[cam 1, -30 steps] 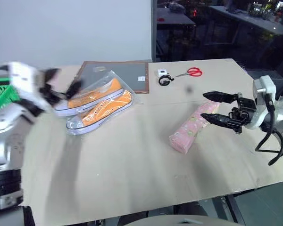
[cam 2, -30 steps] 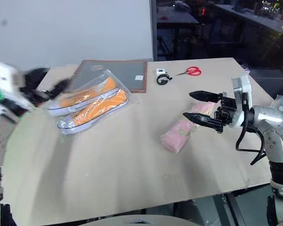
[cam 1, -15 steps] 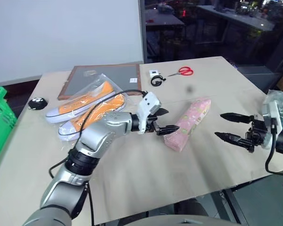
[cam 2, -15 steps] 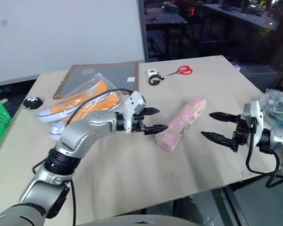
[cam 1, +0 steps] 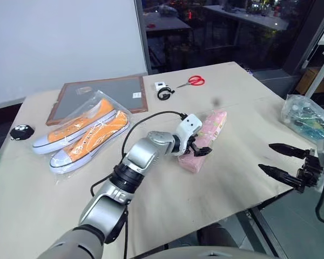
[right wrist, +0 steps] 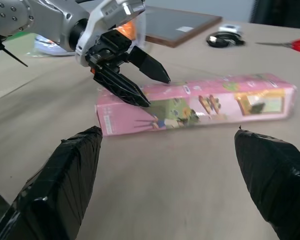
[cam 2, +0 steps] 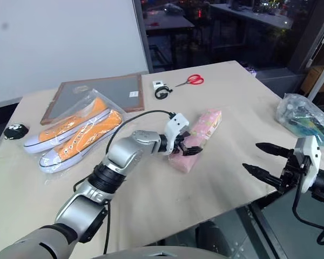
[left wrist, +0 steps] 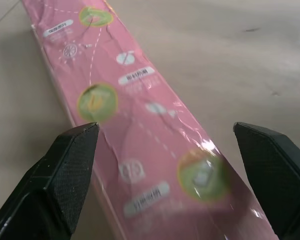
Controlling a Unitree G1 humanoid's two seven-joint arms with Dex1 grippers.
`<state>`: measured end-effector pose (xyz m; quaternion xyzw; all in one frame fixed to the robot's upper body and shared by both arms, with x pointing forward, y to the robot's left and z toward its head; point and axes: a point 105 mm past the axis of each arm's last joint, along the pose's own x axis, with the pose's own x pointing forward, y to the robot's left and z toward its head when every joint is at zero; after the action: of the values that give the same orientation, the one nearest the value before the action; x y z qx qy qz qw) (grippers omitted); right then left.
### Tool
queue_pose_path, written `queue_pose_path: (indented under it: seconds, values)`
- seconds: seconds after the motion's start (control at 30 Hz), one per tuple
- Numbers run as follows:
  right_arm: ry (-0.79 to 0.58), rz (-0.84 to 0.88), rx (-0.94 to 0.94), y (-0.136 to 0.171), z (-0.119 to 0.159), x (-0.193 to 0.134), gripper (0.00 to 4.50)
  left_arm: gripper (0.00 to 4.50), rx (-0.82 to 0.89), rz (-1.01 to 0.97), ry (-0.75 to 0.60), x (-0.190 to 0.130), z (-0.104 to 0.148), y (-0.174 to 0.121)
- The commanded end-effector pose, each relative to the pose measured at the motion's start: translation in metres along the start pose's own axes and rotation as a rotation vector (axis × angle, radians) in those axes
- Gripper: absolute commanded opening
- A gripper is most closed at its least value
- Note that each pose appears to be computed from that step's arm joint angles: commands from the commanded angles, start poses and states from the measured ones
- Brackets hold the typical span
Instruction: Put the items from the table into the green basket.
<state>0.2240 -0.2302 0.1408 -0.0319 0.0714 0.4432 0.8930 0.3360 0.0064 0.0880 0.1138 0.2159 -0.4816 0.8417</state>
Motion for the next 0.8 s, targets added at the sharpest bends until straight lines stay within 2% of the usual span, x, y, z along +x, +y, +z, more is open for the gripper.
queue_pose_path:
  seconds: [0.03,0.3,0.4,0.67,0.7,0.8]
  values:
    - [-0.043,-0.006,-0.067,0.004,0.014,-0.002,4.5,4.43,-0.009,0.046,-0.005,0.009,0.004,0.002]
    - [-0.048,-0.015,-0.063,0.006,0.011,-0.004,4.5,4.43,-0.047,0.182,0.085,0.016,-0.02,0.019]
    - [-0.043,-0.018,-0.065,0.005,0.01,-0.003,4.5,3.76,-0.054,0.2,0.092,0.015,-0.023,0.021]
    - [-0.037,-0.017,-0.067,0.005,0.011,0.001,4.5,0.27,-0.085,0.232,0.082,0.012,-0.027,0.025]
    - [-0.037,-0.015,-0.068,0.005,0.011,0.002,4.5,0.06,-0.09,0.246,0.053,0.012,-0.022,0.027]
    - [-0.037,-0.012,-0.069,0.005,0.012,0.002,4.5,0.06,-0.108,0.284,-0.02,0.009,-0.009,0.033]
